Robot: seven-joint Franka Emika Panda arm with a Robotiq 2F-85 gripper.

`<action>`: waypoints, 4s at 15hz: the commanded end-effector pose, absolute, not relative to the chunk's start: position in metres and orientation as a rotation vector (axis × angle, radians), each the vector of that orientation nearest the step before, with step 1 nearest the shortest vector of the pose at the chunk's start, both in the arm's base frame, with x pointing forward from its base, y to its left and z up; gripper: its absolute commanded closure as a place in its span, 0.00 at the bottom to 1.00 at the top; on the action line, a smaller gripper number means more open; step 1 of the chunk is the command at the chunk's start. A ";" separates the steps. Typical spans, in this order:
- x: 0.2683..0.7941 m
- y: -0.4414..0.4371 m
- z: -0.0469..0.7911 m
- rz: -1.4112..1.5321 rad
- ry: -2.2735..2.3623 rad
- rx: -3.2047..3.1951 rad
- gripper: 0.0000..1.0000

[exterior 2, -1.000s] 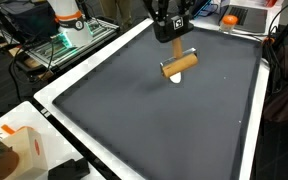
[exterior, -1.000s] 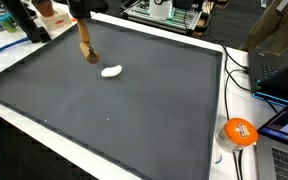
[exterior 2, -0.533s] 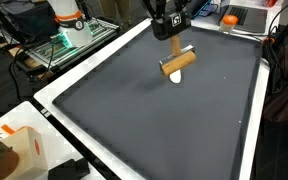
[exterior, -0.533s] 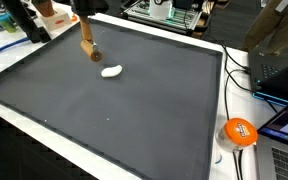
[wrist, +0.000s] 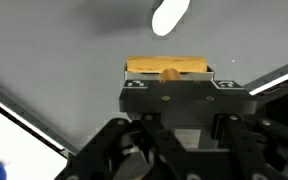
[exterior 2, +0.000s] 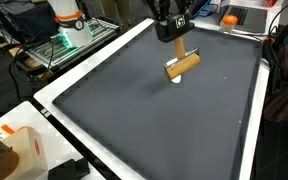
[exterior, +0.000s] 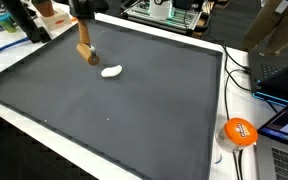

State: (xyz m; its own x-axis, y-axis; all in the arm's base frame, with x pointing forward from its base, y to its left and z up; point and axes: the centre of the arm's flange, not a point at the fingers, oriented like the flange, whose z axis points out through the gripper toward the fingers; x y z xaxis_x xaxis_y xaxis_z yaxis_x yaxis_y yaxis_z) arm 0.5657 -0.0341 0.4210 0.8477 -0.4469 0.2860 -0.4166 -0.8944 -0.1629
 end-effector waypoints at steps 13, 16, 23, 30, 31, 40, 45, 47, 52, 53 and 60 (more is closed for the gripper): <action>0.472 -0.007 0.417 -0.825 0.457 -2.910 0.78; 0.461 0.001 0.417 -0.851 0.420 -2.895 0.78; 0.460 0.018 0.404 -0.902 0.360 -2.901 0.78; 0.474 0.029 0.378 -0.989 0.347 -2.917 0.78; 0.475 0.029 0.374 -0.999 0.349 -2.925 0.78; 0.481 0.028 0.355 -1.040 0.410 -2.936 0.78; 0.476 0.036 0.351 -0.949 0.387 -2.984 0.78; 0.477 0.042 0.348 -0.934 0.381 -2.990 0.78; 0.473 0.040 0.350 -0.894 0.377 -2.991 0.53; 0.473 0.039 0.350 -0.893 0.378 -2.991 0.53; 0.468 0.044 0.350 -1.042 0.434 -2.859 0.78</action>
State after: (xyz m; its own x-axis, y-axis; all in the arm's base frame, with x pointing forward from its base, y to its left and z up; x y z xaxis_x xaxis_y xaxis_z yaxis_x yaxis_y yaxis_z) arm 0.4738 0.0411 0.3560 0.7730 -0.2598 0.5788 -0.2309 -0.9650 -0.1247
